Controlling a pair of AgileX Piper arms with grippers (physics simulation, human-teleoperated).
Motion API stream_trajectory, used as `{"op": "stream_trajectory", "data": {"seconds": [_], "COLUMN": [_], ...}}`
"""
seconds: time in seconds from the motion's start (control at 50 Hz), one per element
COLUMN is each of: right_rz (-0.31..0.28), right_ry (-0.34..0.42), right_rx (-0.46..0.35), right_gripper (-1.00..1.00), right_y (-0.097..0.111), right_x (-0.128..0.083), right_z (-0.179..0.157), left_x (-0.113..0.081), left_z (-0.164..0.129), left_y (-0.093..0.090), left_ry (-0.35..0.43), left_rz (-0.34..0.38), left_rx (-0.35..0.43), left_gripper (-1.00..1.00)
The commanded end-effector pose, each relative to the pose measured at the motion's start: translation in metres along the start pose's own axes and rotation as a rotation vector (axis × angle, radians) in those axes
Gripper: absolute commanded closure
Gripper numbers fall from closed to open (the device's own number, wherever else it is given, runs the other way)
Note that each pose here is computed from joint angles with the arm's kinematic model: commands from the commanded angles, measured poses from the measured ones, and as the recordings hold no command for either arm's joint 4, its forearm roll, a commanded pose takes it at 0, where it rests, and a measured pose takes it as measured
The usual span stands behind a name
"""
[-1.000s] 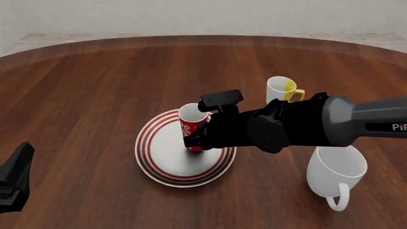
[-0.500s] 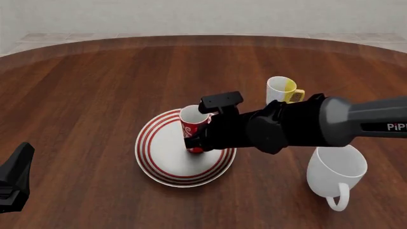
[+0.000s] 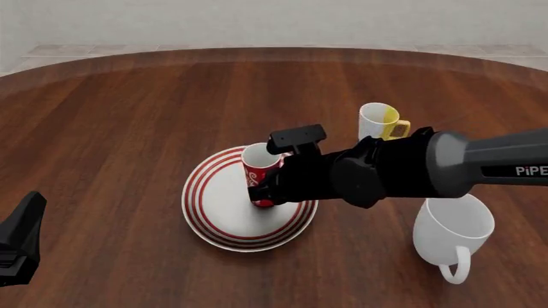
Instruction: Pick up the red mug and put it on the plate
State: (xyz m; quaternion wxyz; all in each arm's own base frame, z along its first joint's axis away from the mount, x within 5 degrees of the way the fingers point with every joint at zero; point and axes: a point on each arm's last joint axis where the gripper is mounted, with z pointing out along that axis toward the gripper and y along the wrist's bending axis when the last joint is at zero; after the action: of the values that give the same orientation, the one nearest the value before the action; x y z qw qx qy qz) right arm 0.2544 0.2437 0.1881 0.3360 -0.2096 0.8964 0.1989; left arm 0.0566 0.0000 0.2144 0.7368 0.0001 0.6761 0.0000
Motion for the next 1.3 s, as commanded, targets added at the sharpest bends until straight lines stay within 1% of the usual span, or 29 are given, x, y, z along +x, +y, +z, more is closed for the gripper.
{"op": "stream_trajectory", "data": {"seconds": [0.02,0.16,0.18,0.22,0.26,0.28,0.3,0.34,0.36,0.38,0.42,0.5,0.52,0.54,0.66,0.68,0.82,0.86,0.92,1.02,1.08,1.18,1.2,1.22,1.24,1.3], "right_rz": [0.007,0.008,0.016,0.006,0.011,0.006,0.007,0.014,0.008,0.022,0.013,0.017,0.016,0.015,0.016,0.018,0.014,0.011,0.003,0.005,0.001,-0.004,-0.004,-0.012,-0.012,-0.022], "right_ry": [0.008,0.01,0.015,0.012,0.019,0.016,0.019,0.023,0.021,0.026,0.024,0.026,0.028,0.027,0.029,0.025,0.024,0.015,0.009,0.001,-0.015,-0.036,-0.036,-0.047,-0.047,-0.063], "right_rx": [0.005,0.008,0.007,0.017,0.01,0.014,0.008,0.012,0.011,0.011,0.012,0.016,0.011,0.017,0.012,0.017,0.01,0.011,0.002,0.001,-0.006,-0.002,-0.002,-0.006,-0.006,-0.015], "right_gripper": [1.0,1.0,1.0,1.0,1.0,-1.0,-1.0,-1.0,-1.0,-1.0,-1.0,-1.0,-1.0,-1.0,-1.0,-1.0,-1.0,-1.0,-1.0,-1.0,-1.0,-1.0,-1.0,-1.0,-1.0,-1.0], "right_y": [-0.002,-0.003,-0.002,-0.007,-0.003,-0.005,-0.002,-0.004,-0.003,-0.003,-0.003,-0.005,-0.002,-0.005,-0.003,-0.005,-0.002,-0.003,0.0,0.0,0.002,-0.003,-0.003,-0.002,-0.002,-0.001], "right_x": [0.002,0.002,0.004,0.002,0.004,0.003,0.004,0.005,0.004,0.005,0.004,0.004,0.005,0.004,0.005,0.004,0.003,0.001,0.0,0.0,-0.002,-0.002,-0.002,-0.002,-0.002,-0.002], "right_z": [0.005,0.006,0.007,0.007,0.008,0.007,0.008,0.009,0.009,0.009,0.009,0.009,0.009,0.009,0.009,0.008,0.003,-0.001,-0.011,-0.023,-0.037,-0.06,-0.06,-0.07,-0.07,-0.087], "left_x": [0.0,0.0,0.0,0.0,0.0,0.0,0.0,0.0,0.0,0.0,0.0,0.0,0.0,0.0,0.0,0.0,0.0,0.0,0.0,0.0,0.0,0.0,0.0,0.0,0.0,0.0], "left_z": [0.0,0.0,0.0,0.0,0.0,0.0,0.0,0.0,0.0,0.0,0.0,0.0,0.0,0.0,0.0,0.0,0.0,0.0,0.0,0.0,0.0,0.0,0.0,0.0,0.0,0.0], "left_y": [0.0,0.0,0.0,0.0,0.0,0.0,0.0,0.0,0.0,0.0,0.0,0.0,0.0,0.0,0.0,0.0,0.0,0.0,0.0,0.0,0.0,0.0,0.0,0.0,0.0,0.0], "left_ry": [0.0,0.0,0.0,0.0,0.0,0.0,0.0,0.0,0.0,0.0,0.0,0.0,0.0,0.0,0.0,0.0,0.0,0.0,0.0,0.0,0.0,0.0,0.0,0.0,0.0,0.0], "left_rz": [0.0,0.0,0.0,0.0,0.0,0.0,0.0,0.0,0.0,0.0,0.0,0.0,0.0,0.0,0.0,0.0,0.0,0.0,0.0,0.0,0.0,0.0,0.0,0.0,0.0,0.0], "left_rx": [0.0,0.0,0.0,0.0,0.0,0.0,0.0,0.0,0.0,0.0,0.0,0.0,0.0,0.0,0.0,0.0,0.0,0.0,0.0,0.0,0.0,0.0,0.0,0.0,0.0,0.0], "left_gripper": [-1.0,-1.0,-1.0,-1.0,-1.0,-1.0,-1.0,-1.0,-1.0,-1.0,-1.0,-1.0,-1.0,-1.0,-1.0,-1.0,-1.0,-1.0,-1.0,-1.0,-1.0,-1.0,-1.0,-1.0,-1.0,-1.0]}}
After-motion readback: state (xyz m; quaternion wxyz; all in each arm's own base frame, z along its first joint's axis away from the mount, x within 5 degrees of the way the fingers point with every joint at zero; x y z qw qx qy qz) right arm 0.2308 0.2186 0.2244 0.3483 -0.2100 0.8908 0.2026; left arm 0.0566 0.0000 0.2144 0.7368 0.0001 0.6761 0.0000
